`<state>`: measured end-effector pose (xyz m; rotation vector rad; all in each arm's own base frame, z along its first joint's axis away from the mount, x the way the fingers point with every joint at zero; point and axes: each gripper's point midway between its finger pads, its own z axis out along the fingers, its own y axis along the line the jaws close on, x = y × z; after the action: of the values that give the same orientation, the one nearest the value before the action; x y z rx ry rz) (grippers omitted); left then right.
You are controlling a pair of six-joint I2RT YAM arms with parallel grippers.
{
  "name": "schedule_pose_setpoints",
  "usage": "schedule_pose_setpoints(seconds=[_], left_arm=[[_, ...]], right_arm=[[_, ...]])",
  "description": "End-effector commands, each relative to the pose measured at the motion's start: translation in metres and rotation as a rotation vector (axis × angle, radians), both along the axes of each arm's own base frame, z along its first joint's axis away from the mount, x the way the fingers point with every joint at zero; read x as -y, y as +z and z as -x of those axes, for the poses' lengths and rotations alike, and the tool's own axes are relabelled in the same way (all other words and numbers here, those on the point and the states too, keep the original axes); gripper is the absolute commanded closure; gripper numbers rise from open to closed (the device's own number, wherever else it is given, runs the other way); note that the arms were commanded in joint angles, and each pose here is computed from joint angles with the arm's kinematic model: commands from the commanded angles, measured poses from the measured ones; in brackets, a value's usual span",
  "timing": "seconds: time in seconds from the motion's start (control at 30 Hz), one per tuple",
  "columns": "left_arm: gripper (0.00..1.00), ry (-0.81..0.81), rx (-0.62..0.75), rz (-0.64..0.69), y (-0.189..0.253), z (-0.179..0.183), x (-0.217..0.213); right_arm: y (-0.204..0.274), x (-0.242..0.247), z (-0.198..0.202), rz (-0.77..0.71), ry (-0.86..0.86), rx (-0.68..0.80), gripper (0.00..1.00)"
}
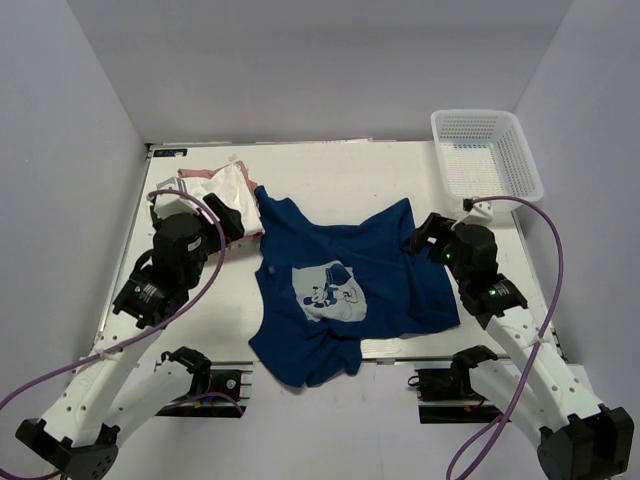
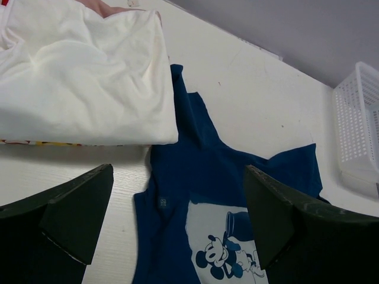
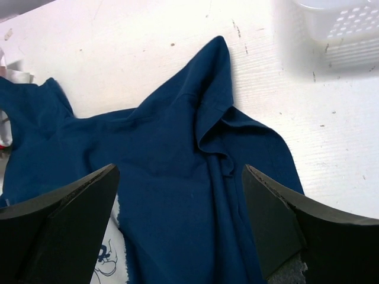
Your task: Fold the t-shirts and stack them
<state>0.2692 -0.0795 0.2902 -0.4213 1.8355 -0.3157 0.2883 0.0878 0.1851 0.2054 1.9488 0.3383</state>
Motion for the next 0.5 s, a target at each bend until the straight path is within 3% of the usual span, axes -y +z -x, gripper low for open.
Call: schedule_pose_setpoints(seconds=[0.0,0.27,0.47], left_arm=[[0.00,0.036,-0.035,0.005,-0.008,-0.004,-0.001],[0.00,0.144,-0.200,0.046,-0.069,-0.015,-0.001],[0.00,0.251,-0.371,-0.025,-0.135,-0.036,-0.014]], right_arm=[[0.023,-0.006,-0.008,-0.010,0.035,0.088,0.10],[0.001,-0.014,-0.008,0.003,0.080,0.039,0.10],[-0.011,-0.020,-0.008,0.012,0.118,0.005,0.10]])
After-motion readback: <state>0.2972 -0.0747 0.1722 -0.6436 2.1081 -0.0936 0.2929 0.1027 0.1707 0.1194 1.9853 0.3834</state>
